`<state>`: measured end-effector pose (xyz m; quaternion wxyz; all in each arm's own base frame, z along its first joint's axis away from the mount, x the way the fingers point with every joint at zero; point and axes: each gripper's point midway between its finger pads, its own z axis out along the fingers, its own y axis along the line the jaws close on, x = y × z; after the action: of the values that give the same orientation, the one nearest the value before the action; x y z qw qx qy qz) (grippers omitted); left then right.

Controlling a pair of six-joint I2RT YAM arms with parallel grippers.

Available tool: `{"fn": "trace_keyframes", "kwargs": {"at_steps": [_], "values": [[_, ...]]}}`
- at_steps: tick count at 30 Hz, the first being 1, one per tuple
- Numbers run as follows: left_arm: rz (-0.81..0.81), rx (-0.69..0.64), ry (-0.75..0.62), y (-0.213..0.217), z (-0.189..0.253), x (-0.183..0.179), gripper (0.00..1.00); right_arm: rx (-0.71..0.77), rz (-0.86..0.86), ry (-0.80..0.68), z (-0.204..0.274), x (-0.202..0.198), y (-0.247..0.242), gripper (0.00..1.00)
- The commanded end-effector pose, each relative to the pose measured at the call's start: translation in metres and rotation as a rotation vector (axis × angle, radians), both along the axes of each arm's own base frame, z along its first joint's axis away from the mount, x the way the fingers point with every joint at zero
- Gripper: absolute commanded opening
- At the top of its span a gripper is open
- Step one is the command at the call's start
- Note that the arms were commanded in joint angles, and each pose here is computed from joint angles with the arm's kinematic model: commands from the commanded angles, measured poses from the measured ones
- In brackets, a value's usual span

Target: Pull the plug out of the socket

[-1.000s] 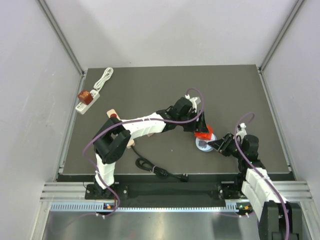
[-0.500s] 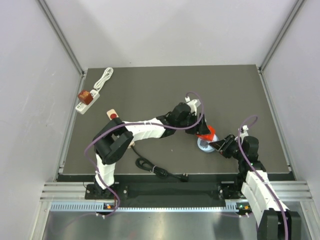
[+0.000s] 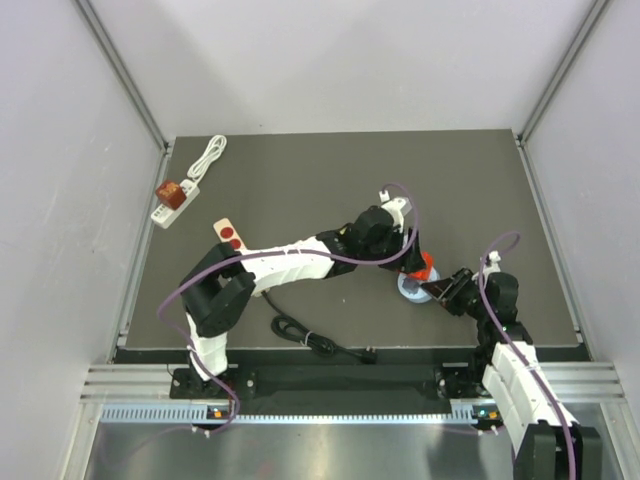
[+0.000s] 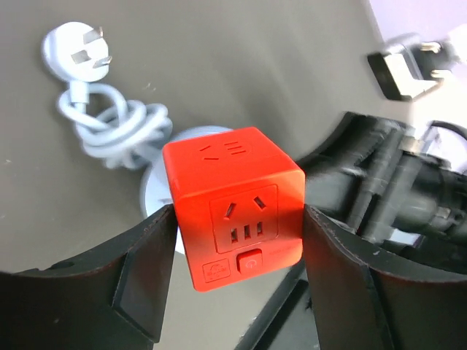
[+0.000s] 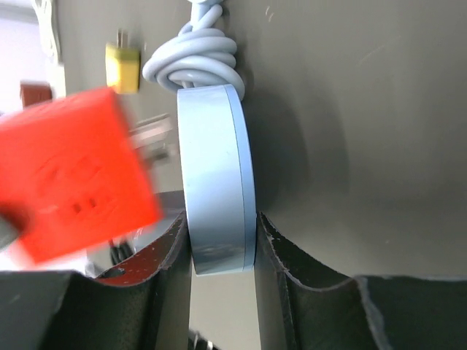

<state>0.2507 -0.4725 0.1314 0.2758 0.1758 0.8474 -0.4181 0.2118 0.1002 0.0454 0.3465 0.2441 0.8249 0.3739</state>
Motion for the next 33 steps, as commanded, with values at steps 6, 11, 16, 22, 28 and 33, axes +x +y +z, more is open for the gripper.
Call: {"fn": "trace_keyframes", "kwargs": {"at_steps": [6, 11, 16, 22, 28, 33], "values": [[-0.048, -0.374, -0.006, 0.011, 0.095, -0.012, 0.0, -0.135, -0.164, 0.149, -0.036, -0.007, -0.034, 0.0], [0.057, -0.089, -0.035, 0.034, 0.069, 0.011, 0.0, -0.134, -0.152, 0.136, -0.034, -0.006, -0.033, 0.0], [0.239, 0.214, -0.153, 0.082, 0.056, 0.047, 0.0, -0.123, -0.123, 0.105, -0.03, -0.006, -0.028, 0.0], [0.352, 0.405, -0.213, 0.147, 0.044, 0.071, 0.0, -0.102, -0.077, 0.054, -0.022, -0.004, -0.021, 0.0], [0.441, 0.477, -0.175, 0.201, 0.036, 0.103, 0.07, -0.089, -0.041, 0.035, -0.019, -0.005, -0.015, 0.0], [0.479, 0.53, -0.148, 0.227, 0.023, 0.127, 0.23, -0.082, -0.027, 0.031, -0.017, -0.006, -0.013, 0.0]]}}
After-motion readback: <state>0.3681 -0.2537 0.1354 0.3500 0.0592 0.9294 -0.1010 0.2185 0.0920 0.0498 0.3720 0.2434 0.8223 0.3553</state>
